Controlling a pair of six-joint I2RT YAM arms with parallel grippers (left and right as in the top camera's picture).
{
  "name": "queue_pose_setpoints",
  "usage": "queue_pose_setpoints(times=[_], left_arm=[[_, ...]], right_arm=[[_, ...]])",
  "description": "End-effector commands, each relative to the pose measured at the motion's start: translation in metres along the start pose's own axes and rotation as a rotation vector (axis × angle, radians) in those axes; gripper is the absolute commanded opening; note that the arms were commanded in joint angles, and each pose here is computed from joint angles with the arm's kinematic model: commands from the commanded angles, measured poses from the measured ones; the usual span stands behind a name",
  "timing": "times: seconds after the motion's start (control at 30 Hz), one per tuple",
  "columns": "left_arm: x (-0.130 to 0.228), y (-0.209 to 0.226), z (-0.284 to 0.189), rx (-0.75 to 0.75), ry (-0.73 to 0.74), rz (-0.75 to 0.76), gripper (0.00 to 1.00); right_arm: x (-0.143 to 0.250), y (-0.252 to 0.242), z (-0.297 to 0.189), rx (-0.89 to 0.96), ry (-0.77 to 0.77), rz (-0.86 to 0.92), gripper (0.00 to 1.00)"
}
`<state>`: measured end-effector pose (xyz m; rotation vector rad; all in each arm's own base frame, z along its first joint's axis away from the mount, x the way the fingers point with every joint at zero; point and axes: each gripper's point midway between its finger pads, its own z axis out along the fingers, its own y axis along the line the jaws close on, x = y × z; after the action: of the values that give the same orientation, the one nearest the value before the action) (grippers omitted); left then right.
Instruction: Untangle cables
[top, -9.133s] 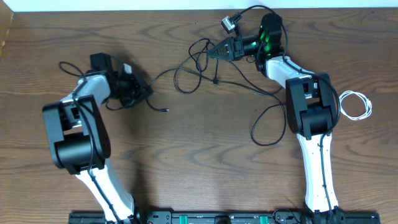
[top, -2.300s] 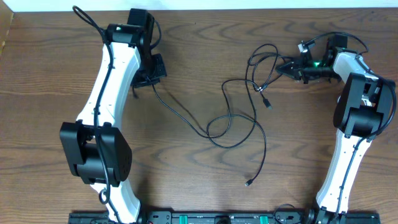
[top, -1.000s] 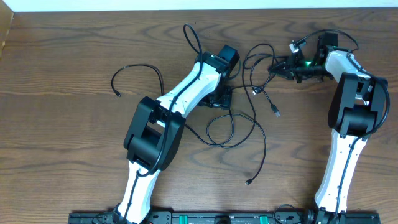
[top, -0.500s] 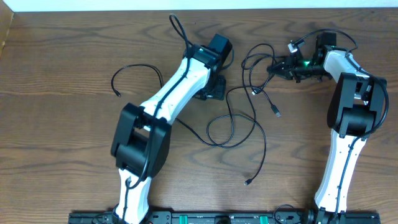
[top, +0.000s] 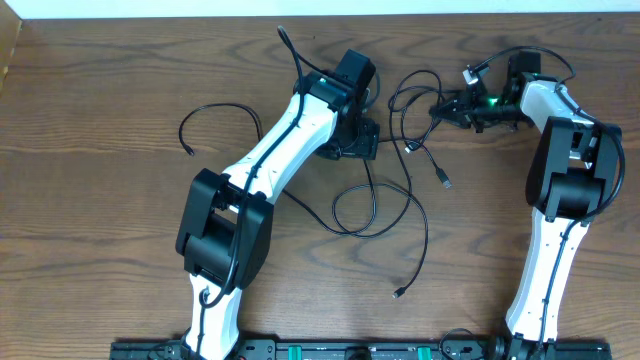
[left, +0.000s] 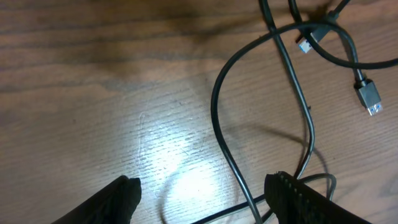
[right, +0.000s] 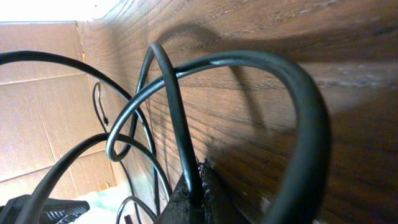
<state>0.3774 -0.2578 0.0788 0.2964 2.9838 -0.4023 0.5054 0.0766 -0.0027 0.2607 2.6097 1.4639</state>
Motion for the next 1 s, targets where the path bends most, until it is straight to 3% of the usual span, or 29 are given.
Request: queue_pose_setpoints(times=[0.0,0.37,0.57,0.63,0.67,0.7,0.97], left_arm=[[0.012,0.002,0.014,0.006,0.029,0.0,0.71],[0.025,0.009,0.054,0.016,0.007,-0.061,0.7],[0.024,0.009,0.054,0.017,0.006,-0.06,0.46],[0.024,0.009,0.054,0.017,0.005,-0.06,0.26],[0.023,0.009,0.053,0.018,0.003,-0.06,0.12],[0.023,0.01,0.053,0.019,0.0,-0.061,0.08],[0.003,0.016,0.002,0.041,-0.085,-0.092,0.07]], right_arm=[[0.009,-0.044,0.01,0.184,0.016,0.019,0.02],[0.009,-0.044,0.01,0.185,0.016,0.019,0.02],[0.009,-0.044,0.01,0.185,0.016,0.019,0.03],[0.009,-0.044,0.01,0.185,0.016,0.019,0.03],[0.009,-0.044,0.01,0.185,0.016,0.019,0.03],[0.009,-0.044,0.01,0.185,0.016,0.019,0.03],[0.007,-0.044,0.01,0.184,0.01,0.013,0.01]])
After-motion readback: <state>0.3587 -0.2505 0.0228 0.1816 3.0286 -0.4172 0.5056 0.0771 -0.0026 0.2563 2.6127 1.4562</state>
